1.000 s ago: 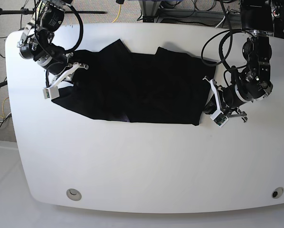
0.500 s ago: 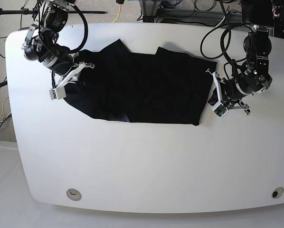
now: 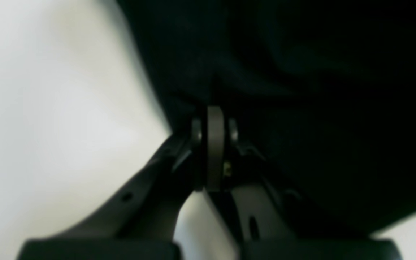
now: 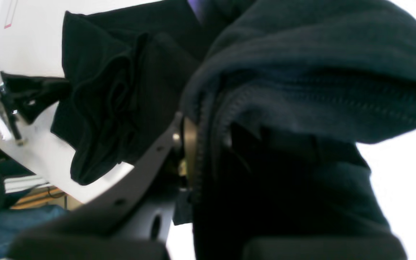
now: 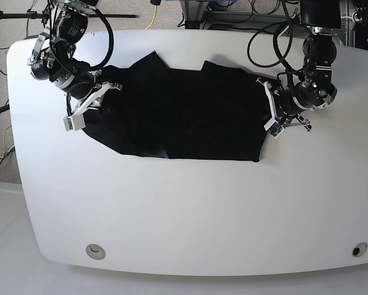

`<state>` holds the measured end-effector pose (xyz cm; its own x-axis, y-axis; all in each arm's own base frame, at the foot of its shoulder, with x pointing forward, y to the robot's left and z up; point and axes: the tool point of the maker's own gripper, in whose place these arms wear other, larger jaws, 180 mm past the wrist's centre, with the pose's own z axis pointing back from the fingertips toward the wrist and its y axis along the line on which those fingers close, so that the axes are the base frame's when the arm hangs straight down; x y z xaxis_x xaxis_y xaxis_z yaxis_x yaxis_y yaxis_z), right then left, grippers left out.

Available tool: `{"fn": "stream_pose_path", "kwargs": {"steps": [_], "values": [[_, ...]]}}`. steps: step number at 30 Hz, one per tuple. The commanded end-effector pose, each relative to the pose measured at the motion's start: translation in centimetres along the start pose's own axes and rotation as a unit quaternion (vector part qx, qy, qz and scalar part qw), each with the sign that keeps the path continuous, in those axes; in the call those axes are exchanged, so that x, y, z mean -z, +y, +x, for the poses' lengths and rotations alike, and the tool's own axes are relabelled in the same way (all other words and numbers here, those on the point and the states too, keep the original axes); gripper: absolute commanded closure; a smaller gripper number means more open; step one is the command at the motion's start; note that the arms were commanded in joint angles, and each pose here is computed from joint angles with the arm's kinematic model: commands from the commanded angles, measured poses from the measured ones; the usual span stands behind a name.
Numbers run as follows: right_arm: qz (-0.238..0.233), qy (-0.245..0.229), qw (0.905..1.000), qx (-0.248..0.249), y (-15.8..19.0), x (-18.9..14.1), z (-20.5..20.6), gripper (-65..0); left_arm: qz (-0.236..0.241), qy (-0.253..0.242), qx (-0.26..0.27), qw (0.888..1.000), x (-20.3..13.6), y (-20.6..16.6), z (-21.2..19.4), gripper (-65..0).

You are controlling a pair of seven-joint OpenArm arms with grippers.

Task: Fold the T-shirt properly
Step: 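Lift the grasped corner with the right gripper and fold it toward the left gripper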

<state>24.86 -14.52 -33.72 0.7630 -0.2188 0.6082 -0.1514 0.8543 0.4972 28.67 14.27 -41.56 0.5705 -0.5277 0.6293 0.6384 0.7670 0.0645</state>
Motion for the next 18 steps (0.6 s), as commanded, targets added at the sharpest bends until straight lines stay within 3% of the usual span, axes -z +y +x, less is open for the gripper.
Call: {"fn": "stream_pose_path", "kwargs": {"steps": [1,8,18], "values": [[0.008,-0.025,0.9996,-0.012,0.5,-0.3,1.4,0.0,-0.009,0.029,-0.001,1.000,0.8,-0.3,-1.7,0.0],[0.011,-0.025,0.9995,-0.015,0.7,-0.3,1.5,0.0,-0.025,0.030,-0.012,0.999,1.6,-1.2,-2.7,0.0],[0.046,-0.025,0.9975,-0.046,3.5,0.9,2.4,0.0,-0.025,0.029,-0.012,0.999,1.6,-1.2,-2.6,0.0]]}}
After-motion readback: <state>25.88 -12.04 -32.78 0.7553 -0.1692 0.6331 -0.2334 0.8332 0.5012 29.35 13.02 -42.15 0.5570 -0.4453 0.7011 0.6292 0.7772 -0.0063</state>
